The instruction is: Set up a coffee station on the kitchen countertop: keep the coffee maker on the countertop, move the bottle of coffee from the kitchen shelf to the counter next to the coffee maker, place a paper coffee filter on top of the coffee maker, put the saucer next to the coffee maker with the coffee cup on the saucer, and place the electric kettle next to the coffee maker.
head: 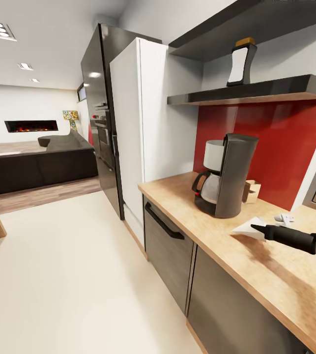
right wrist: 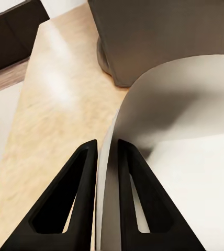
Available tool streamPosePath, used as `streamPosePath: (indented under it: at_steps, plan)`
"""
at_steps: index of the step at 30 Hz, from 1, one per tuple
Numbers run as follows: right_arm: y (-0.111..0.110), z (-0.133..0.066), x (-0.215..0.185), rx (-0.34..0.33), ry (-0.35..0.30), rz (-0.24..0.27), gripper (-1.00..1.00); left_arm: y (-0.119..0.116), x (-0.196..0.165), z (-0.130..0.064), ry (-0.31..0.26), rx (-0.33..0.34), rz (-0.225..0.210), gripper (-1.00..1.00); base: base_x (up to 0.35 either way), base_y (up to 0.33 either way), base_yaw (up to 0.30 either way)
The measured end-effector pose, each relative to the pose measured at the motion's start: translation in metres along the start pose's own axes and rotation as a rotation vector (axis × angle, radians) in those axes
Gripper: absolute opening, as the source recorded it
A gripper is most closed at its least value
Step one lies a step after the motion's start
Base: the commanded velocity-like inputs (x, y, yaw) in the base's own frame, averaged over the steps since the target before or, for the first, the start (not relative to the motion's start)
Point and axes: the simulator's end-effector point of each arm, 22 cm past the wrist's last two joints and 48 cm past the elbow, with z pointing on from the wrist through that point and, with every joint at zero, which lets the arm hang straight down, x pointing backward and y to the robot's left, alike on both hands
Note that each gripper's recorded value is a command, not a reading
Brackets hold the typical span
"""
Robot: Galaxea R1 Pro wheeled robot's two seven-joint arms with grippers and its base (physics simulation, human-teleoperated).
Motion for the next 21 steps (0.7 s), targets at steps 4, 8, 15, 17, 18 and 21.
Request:
streamPosePath:
  at_steps: [4, 8, 15, 17, 18, 21]
  plan:
    - [0.003, -0.002, -0.006, -0.001, -0.001, -0.001, -1.0, 0.0, -0.004, -0.005, 0.0, 0.0, 0.0, 1.0, 0.0, 0.0, 0.0]
    - [0.005, -0.004, -0.013, -0.003, -0.003, -0.001, -1.0, 0.0, -0.008, -0.01, 0.0, 0.0, 0.0, 1.0, 0.0, 0.0, 0.0]
    - [0.018, -0.011, -0.033, -0.023, -0.025, -0.038, -1.0, 0.0, -0.012, -0.017, 0.0, -0.001, 0.0, 1.0, 0.0, 0.0, 0.0]
    - [0.02, -0.012, -0.035, -0.026, -0.029, -0.044, -1.0, 0.0, -0.012, -0.017, 0.0, -0.001, 0.0, 1.0, 0.0, 0.0, 0.0]
    - [0.02, -0.012, -0.035, -0.027, -0.03, -0.045, -1.0, 0.001, -0.012, -0.017, 0.0, 0.0, 0.0, 1.0, 0.0, 0.0, 0.0]
    - [0.022, -0.012, -0.036, -0.03, -0.031, -0.05, -1.0, 0.0, -0.012, -0.017, 0.0, 0.0, 0.0, 1.0, 0.0, 0.0, 0.0]
